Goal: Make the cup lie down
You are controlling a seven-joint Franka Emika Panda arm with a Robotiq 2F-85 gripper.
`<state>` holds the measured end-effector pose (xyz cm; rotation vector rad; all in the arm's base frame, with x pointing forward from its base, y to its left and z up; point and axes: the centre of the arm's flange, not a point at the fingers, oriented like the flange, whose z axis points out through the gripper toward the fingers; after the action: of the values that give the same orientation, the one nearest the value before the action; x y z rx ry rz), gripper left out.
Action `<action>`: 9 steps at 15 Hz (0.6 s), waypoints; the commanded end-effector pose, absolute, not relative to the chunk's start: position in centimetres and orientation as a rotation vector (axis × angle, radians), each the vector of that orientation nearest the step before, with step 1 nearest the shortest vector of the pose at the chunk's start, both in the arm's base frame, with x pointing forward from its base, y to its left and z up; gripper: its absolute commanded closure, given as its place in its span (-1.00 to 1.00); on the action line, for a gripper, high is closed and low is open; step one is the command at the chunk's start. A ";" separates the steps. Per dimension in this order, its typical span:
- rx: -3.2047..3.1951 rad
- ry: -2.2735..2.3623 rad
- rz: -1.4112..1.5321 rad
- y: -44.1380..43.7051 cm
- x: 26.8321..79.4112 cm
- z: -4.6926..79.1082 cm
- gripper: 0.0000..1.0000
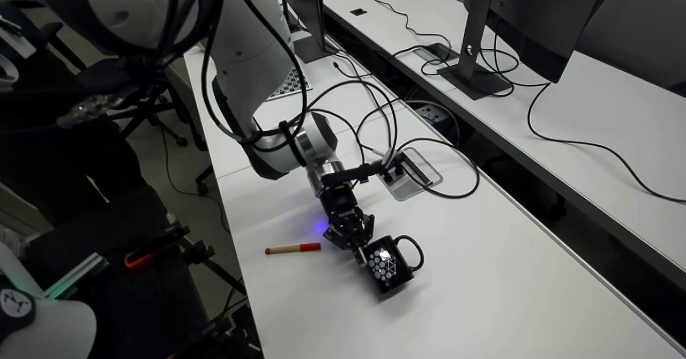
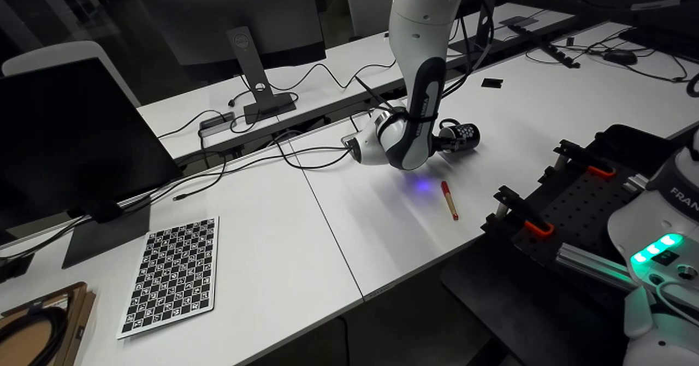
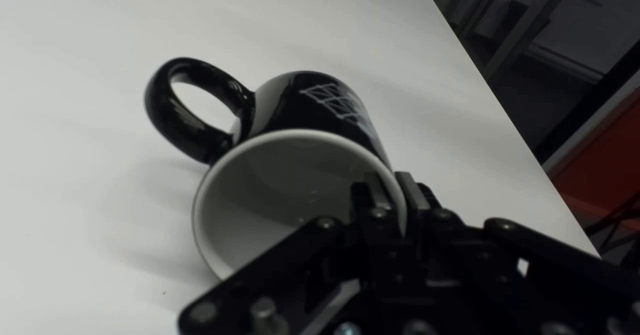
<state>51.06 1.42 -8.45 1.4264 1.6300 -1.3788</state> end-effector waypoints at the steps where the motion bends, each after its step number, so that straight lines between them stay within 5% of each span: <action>1: 1.424 1.616 -1.432 1.3 52.1 -9.0 0.96; 6: 1.418 1.623 -1.448 1.3 52.3 -8.9 0.96; 7: 1.417 1.627 -1.452 1.3 52.3 -8.8 0.32; 9: 1.414 1.629 -1.456 1.3 52.3 -8.7 0.17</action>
<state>51.52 1.27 -8.58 1.4149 1.6348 -1.4127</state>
